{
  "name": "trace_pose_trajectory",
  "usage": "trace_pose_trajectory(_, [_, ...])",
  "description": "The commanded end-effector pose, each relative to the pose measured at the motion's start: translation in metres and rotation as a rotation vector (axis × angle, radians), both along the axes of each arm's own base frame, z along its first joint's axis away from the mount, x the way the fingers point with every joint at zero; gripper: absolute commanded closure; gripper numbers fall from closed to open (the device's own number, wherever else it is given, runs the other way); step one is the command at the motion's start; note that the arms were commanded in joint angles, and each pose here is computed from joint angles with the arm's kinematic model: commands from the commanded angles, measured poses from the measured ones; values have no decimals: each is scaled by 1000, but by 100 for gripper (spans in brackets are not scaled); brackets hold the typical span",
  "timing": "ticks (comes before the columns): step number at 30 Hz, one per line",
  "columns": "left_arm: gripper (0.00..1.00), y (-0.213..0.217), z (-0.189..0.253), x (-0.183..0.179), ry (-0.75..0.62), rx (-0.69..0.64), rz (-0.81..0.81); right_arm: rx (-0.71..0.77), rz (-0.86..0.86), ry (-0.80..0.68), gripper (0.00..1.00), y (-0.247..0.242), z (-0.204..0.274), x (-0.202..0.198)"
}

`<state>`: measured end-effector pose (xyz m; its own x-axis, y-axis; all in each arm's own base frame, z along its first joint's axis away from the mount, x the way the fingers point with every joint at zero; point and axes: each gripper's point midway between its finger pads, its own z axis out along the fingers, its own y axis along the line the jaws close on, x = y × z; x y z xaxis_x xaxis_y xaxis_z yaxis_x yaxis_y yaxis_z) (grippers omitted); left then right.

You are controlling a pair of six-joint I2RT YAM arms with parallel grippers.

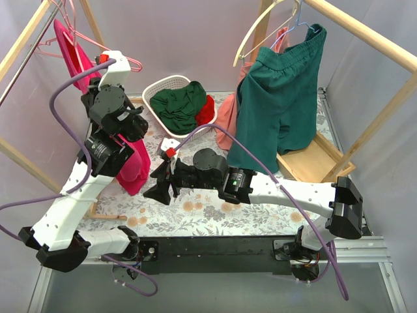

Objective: Place the t-shirt on the hanger
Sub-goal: Place the hanger at the clothesline.

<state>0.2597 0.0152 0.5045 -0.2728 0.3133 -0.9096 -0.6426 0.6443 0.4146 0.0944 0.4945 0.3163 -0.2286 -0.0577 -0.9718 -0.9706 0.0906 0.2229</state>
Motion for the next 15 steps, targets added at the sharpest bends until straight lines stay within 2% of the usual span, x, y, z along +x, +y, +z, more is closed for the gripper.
trace_pose_trajectory(1, [100,20,-8,-20,-20,-29,59,47,40,-16,26,7,21,-6])
trace_pose_trajectory(10, [100,29,-38,-26,-4,-15,108,2,84,0,26,12,5,-12])
trace_pose_trajectory(15, [100,36,-37,-10,11,29,130,-12,102,3,26,11,1,-15])
